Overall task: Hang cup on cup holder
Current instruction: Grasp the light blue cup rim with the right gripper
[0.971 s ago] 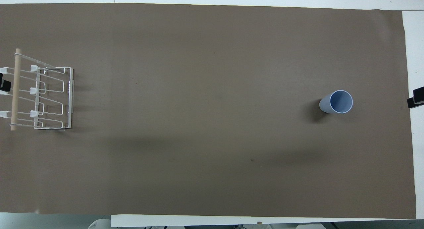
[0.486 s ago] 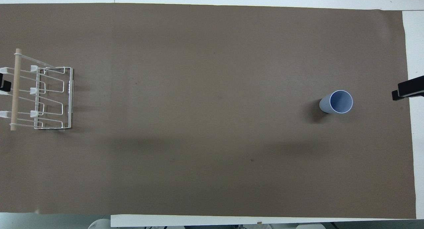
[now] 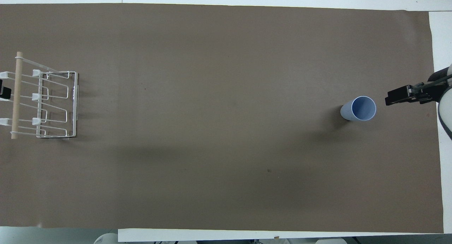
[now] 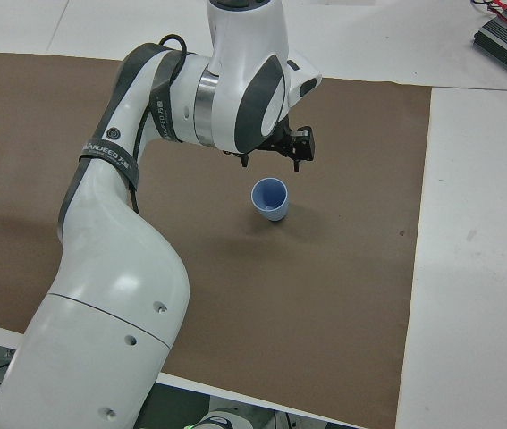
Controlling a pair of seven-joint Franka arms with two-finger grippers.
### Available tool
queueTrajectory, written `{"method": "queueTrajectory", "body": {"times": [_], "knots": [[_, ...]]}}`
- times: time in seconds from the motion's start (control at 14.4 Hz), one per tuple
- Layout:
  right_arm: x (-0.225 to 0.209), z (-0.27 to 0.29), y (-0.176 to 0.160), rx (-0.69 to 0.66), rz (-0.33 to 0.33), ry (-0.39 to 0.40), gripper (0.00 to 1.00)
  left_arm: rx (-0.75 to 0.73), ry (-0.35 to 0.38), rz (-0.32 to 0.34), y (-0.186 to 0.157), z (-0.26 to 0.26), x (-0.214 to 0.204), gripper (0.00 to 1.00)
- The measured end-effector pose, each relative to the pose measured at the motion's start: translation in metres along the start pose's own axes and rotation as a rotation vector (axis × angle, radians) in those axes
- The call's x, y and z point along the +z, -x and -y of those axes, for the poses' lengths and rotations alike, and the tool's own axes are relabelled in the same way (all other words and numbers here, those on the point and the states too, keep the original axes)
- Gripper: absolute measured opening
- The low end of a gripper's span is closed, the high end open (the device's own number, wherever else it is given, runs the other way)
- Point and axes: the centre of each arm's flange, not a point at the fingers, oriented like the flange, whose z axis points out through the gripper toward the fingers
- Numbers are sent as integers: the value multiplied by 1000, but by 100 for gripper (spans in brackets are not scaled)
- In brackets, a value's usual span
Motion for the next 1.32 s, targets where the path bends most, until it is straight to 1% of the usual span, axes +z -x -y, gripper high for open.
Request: {"method": "queueTrajectory", "body": {"times": [0.21,0.42,0.49,0.56,0.62,0.69,0.76,0.83,0.9,0.97,1.04,1.11,1.18,1.25,1.32], "knots": [[35,-1,-10,-11,-11,6,99,-1,1,4,1,1,2,100],[71,-1,-8,-39,-22,9,96,-1,1,6,2,1,2,100],[82,-1,-6,-41,-24,10,93,-1,1,7,2,1,3,100],[93,-1,-4,-47,-23,10,93,-1,1,8,2,1,3,100],[101,-2,-2,-55,-22,9,89,-1,1,9,2,1,4,100],[106,-2,0,-59,-25,10,89,-1,1,10,2,1,4,100],[109,-2,0,-61,-31,12,85,-2,2,10,3,1,4,100],[111,-2,0,-64,-31,12,85,-2,2,11,3,1,4,100],[113,-3,0,-70,-33,12,78,-2,2,11,3,1,5,100],[115,-4,-1,-76,-40,15,74,-2,2,12,4,1,5,100],[119,-5,-3,-82,-47,17,75,-2,2,12,4,1,5,100],[123,-5,-5,-83,-51,19,71,-2,2,13,4,1,5,100],[127,-6,-7,-84,-51,20,71,-2,2,13,4,1,5,100],[131,-6,-8,-84,-49,21,67,-2,2,14,4,1,6,100],[134,-6,-9,-85,-44,20,66,-2,2,15,4,1,6,100]]}}
